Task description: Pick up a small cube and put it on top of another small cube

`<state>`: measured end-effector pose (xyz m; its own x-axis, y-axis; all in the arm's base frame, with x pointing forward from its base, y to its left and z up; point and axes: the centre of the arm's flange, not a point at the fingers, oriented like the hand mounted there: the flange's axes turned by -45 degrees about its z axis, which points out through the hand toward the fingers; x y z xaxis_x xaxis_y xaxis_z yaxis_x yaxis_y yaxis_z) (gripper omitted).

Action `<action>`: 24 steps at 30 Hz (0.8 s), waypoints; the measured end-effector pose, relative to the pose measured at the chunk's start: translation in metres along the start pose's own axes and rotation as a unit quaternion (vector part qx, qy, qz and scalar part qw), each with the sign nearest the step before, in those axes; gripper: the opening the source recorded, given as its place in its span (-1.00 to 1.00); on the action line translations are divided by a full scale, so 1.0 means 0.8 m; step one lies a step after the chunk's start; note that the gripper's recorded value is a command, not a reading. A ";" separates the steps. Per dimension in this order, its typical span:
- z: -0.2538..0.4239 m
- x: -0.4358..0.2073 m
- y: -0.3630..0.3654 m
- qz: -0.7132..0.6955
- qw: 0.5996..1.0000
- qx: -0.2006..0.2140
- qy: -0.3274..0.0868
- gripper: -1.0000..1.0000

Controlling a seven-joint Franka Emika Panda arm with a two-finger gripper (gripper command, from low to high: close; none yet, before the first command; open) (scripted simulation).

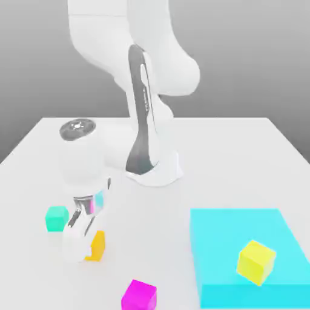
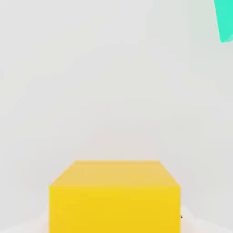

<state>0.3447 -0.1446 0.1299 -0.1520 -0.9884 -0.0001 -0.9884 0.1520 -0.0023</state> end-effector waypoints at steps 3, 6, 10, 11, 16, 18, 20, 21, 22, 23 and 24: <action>-0.029 0.000 -0.002 0.000 1.000 0.000 0.000 -1.00; -0.063 0.000 -0.001 0.000 1.000 0.000 0.000 -1.00; -0.100 0.071 0.033 0.045 0.999 -0.002 0.003 -1.00; -0.109 0.088 0.044 0.053 0.999 -0.002 0.004 -1.00; -0.125 0.146 0.093 0.082 0.997 0.000 0.001 -1.00; -0.106 0.150 0.095 0.084 0.997 0.000 0.001 -1.00; -0.083 0.150 0.096 0.084 0.996 0.000 0.000 -1.00; -0.072 0.150 0.097 0.084 0.996 0.000 0.000 -1.00; -0.062 0.149 0.097 0.084 0.996 0.000 0.000 1.00; -0.062 0.149 0.097 0.084 0.996 0.000 0.000 1.00; -0.062 0.149 0.097 0.084 0.996 0.000 0.000 1.00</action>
<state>0.2497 -0.2509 0.1797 -0.3149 -0.9491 0.0005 -0.9491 0.3149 -0.0018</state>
